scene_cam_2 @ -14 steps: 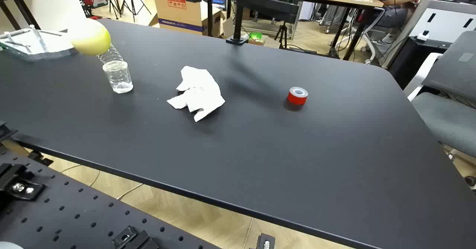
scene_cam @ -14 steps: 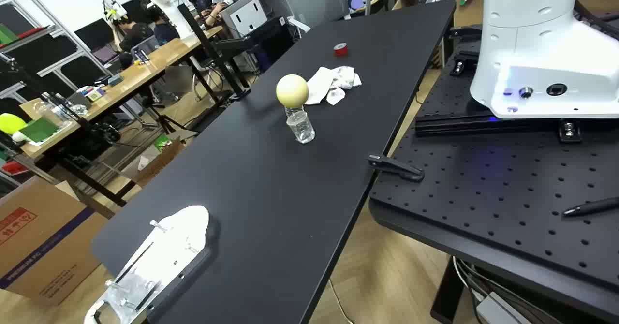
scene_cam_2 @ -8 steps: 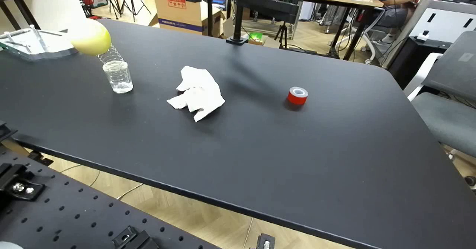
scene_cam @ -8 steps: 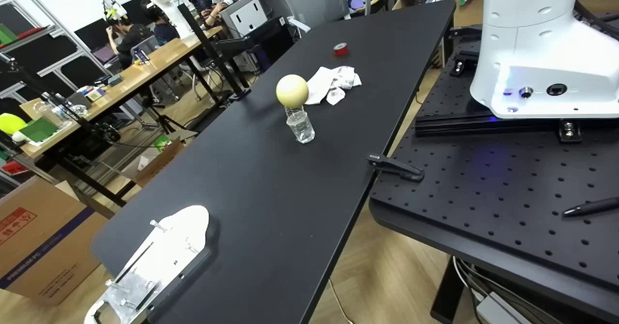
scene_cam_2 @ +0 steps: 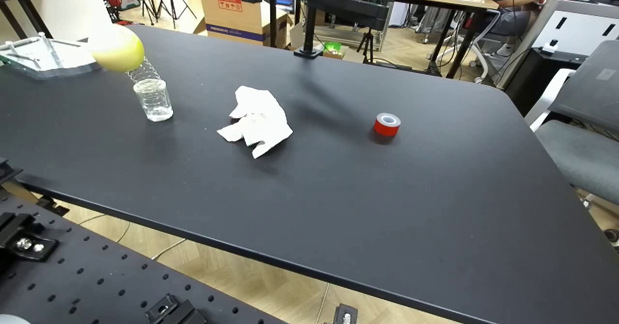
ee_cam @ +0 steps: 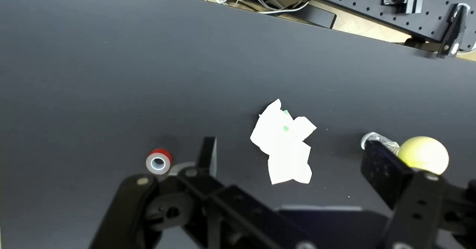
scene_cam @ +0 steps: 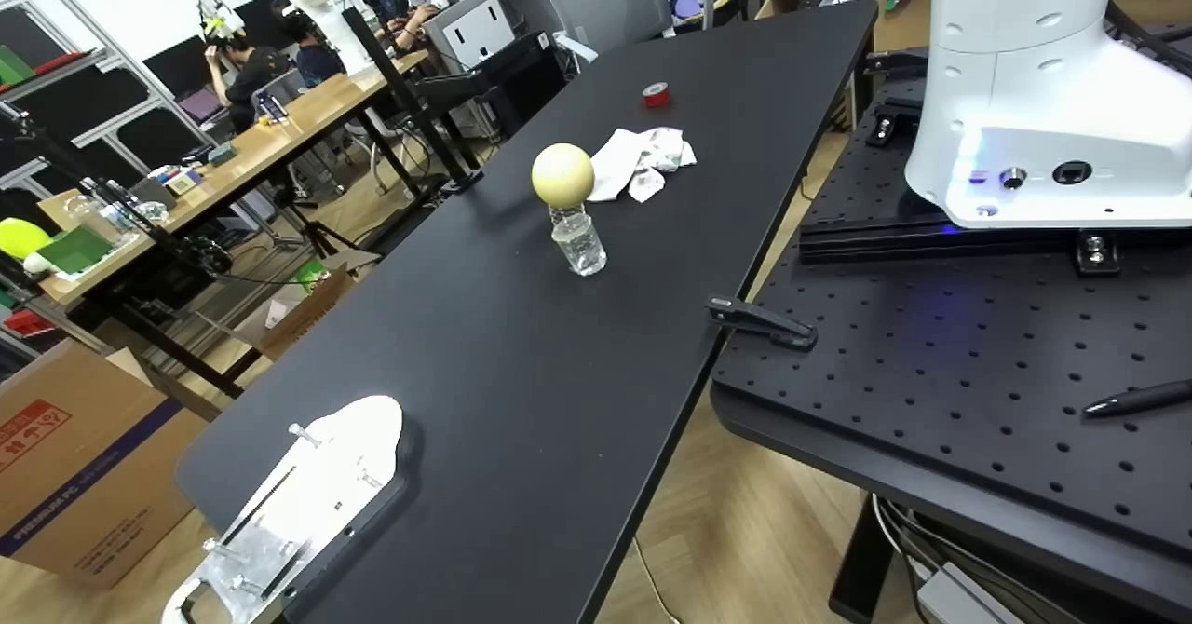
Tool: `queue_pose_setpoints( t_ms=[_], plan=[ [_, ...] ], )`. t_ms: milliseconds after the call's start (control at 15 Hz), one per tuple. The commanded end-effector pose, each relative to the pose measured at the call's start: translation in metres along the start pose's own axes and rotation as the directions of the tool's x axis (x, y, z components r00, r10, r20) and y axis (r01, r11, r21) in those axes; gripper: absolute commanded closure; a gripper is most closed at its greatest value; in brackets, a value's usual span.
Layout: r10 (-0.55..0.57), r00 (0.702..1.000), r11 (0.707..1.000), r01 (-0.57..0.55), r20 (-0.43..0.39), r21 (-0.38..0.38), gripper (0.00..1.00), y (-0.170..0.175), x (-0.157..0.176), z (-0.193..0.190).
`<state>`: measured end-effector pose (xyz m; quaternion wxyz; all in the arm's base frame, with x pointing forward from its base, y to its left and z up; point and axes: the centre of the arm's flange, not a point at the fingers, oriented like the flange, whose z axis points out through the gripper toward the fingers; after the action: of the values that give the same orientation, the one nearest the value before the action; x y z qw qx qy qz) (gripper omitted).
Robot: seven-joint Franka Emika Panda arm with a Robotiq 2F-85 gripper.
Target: Hang the cloth on the stand
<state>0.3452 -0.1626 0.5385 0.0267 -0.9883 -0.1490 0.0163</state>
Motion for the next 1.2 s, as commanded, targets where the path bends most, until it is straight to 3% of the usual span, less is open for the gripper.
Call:
queue_pose_setpoints(
  t_ms=[0, 267, 667, 800, 867, 933, 1133],
  plan=[
    [-0.023, 0.999, 0.997, 0.020, -0.037, -0.076, 0.00, -0.001, 0.016, 0.008],
    [-0.106, 0.994, 0.983, 0.099, -0.036, -0.153, 0.00, -0.020, 0.050, 0.041],
    [-0.240, 0.970, 0.955, 0.245, 0.048, -0.166, 0.00, -0.074, 0.092, 0.110],
    [-0.260, 0.962, 0.952, 0.269, 0.078, -0.147, 0.00, -0.086, 0.103, 0.133],
    [-0.280, 0.950, 0.957, 0.288, 0.135, -0.045, 0.00, -0.085, 0.103, 0.129],
    [-0.271, 0.958, 0.954, 0.280, 0.090, -0.111, 0.00, -0.086, 0.095, 0.129],
    [-0.278, 0.951, 0.956, 0.287, 0.134, -0.058, 0.00, -0.090, 0.098, 0.141]
  ],
)
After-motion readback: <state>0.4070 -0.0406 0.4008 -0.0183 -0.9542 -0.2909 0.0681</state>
